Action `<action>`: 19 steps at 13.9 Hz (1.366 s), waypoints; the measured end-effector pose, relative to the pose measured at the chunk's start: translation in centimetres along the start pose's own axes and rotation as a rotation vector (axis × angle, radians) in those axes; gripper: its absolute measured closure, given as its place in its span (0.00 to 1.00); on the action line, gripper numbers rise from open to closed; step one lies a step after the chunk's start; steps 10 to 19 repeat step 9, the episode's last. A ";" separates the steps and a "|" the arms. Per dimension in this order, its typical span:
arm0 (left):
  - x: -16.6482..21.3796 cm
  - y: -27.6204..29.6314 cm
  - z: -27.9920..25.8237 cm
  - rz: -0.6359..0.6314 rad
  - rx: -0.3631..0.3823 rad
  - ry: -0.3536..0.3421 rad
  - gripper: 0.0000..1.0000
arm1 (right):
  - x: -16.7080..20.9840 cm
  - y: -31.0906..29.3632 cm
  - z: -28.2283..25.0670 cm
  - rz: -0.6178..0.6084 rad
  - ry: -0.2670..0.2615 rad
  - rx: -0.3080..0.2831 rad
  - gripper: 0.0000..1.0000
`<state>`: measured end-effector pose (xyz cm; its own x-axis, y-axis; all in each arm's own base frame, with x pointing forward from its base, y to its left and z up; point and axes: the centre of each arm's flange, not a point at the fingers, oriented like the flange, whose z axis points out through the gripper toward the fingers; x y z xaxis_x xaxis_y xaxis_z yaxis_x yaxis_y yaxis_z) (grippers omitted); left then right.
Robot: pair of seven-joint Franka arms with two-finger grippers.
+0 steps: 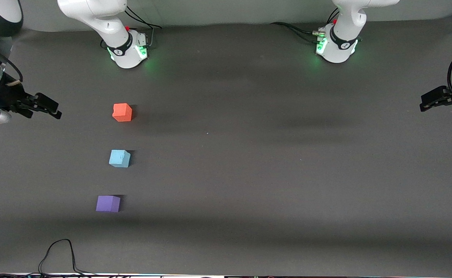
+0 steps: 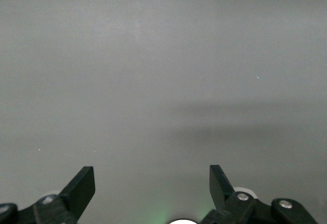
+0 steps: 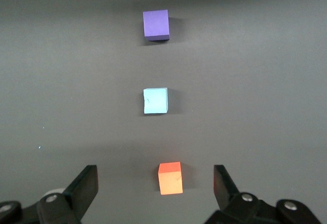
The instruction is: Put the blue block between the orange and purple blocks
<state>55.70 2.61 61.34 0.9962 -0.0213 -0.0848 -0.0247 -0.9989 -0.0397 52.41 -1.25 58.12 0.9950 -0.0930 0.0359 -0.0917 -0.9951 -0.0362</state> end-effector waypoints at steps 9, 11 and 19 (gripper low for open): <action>0.0 0.1 0.0 0.001 -0.002 0.003 0.00 | 0.3 -1.3 1.0 -0.023 -0.020 -0.006 0.00; 0.0 0.1 0.0 0.001 -0.002 0.003 0.00 | 0.3 -1.3 1.0 -0.023 -0.020 -0.006 0.00; 0.0 0.1 0.0 0.001 -0.002 0.003 0.00 | 0.3 -1.3 1.0 -0.023 -0.020 -0.006 0.00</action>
